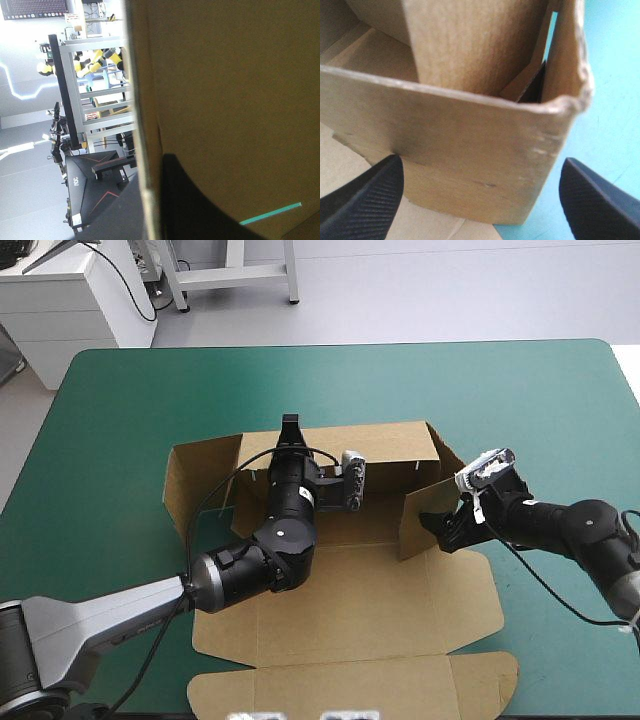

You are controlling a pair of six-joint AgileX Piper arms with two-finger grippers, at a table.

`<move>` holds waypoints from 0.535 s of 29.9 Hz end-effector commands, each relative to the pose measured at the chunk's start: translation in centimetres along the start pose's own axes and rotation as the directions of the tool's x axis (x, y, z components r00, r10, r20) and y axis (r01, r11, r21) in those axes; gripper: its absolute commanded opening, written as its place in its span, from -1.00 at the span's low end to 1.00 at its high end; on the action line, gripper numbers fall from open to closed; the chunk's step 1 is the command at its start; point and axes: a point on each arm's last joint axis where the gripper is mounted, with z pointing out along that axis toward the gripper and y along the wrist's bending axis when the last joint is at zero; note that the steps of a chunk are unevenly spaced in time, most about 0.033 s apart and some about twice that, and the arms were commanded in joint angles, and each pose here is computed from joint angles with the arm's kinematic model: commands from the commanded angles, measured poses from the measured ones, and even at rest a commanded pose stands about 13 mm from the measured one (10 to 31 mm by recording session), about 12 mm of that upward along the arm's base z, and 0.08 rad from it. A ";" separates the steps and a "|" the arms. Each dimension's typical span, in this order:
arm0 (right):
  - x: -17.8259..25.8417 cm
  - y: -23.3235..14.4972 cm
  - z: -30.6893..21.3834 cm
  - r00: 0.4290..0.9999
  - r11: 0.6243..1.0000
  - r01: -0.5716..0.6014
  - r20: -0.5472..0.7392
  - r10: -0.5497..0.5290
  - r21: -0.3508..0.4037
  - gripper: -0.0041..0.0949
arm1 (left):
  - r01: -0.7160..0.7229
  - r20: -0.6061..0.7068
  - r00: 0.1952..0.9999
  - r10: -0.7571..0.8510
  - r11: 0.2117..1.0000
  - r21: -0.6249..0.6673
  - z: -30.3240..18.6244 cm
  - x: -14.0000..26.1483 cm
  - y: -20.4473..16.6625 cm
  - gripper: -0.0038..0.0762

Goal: Fold the box

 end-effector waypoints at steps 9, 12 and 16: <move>-2.5 2.6 1.1 0.988 0.989 -0.002 0.155 -0.021 0.146 0.65 | 0.035 0.045 0.998 -0.032 0.997 -0.064 -1.2 0.3 2.1 -0.92; -2.9 2.8 1.3 0.982 0.981 -0.031 0.189 -0.006 0.192 0.63 | 0.035 0.045 0.998 -0.032 0.997 -0.064 -1.2 0.3 2.1 -0.92; -3.2 3.0 1.3 0.975 0.970 -0.044 0.222 -0.010 0.238 0.63 | 0.035 0.047 0.998 -0.032 0.997 -0.064 -1.2 0.2 2.1 -0.92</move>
